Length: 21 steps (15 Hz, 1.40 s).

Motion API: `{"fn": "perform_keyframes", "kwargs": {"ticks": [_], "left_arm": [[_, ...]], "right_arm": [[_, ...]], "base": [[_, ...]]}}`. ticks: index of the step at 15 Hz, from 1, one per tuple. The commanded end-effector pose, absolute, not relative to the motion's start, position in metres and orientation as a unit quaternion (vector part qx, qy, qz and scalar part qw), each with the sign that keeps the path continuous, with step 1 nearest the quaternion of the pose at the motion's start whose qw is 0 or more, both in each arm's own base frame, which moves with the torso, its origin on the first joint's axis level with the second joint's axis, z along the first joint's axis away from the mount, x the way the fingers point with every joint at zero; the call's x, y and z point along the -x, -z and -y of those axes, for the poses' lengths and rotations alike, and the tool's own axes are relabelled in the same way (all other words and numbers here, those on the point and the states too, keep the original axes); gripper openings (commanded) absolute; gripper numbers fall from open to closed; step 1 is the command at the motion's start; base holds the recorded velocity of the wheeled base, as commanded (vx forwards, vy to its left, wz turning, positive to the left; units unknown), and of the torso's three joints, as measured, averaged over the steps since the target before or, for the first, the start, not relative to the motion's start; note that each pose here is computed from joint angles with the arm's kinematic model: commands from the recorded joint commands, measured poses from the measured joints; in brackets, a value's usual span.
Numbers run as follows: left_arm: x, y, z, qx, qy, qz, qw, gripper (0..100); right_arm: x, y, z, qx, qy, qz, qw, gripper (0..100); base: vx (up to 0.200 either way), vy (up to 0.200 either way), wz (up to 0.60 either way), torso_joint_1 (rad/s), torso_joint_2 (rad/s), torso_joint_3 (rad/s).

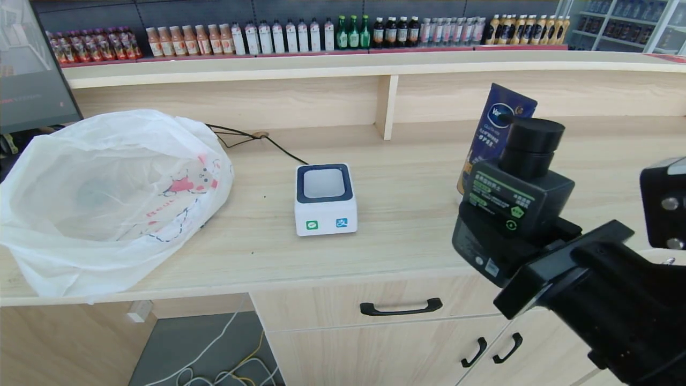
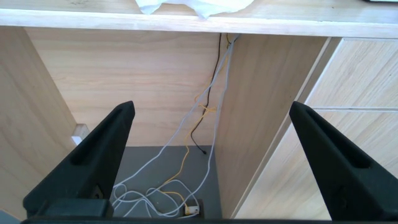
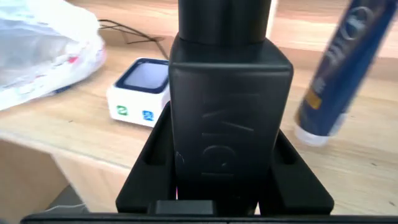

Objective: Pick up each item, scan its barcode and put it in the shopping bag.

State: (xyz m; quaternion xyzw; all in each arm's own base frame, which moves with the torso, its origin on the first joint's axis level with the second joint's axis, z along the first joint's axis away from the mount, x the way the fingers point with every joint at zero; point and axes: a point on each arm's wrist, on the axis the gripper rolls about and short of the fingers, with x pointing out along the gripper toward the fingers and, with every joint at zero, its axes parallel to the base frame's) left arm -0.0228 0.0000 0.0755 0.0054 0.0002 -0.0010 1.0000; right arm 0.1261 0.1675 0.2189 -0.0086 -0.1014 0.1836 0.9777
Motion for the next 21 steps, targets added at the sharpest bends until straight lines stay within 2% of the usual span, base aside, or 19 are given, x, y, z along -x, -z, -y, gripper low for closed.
{"fn": "perform_keyframes", "kwargs": {"ticks": [1, 3, 6, 10, 13, 21], "left_arm": [[0.023, -0.075, 0.0, -0.005, 0.001, 0.0, 1.0, 100], [0.023, -0.075, 0.0, -0.005, 0.001, 0.0, 1.0, 100], [0.023, -0.075, 0.0, -0.005, 0.001, 0.0, 1.0, 100], [0.023, -0.075, 0.0, -0.003, 0.0, 0.0, 1.0, 100], [0.023, -0.075, 0.0, 0.002, -0.001, 0.0, 1.0, 100], [0.023, -0.075, 0.0, 0.001, -0.001, 0.0, 1.0, 100]], "right_arm": [[-0.132, -0.229, -0.151, -0.003, -0.119, 0.117, 0.986, 0], [-0.143, -0.226, -0.136, 0.0, -0.08, 0.114, 0.99, 0], [-0.158, -0.219, -0.118, 0.0, -0.081, 0.112, 0.99, 0], [-0.17, -0.207, -0.1, -0.024, -0.101, 0.095, 0.99, 0], [-0.168, -0.205, -0.104, -0.017, -0.166, 0.094, 0.981, 0], [-0.147, -0.209, -0.09, -0.05, -0.165, 0.125, 0.977, 0]], "base": [[0.0, 0.0, 0.0, 0.0, 0.0, 0.0], [0.0, 0.0, 0.0, 0.0, 0.0, 0.0], [0.0, 0.0, 0.0, 0.0, 0.0, 0.0], [0.0, 0.2, 0.0, 0.002, 0.0, 0.007], [0.0, 0.2, 0.0, 0.002, 0.01, 0.002], [0.0, 0.2, 0.0, 0.004, 0.0, 0.003]]}}
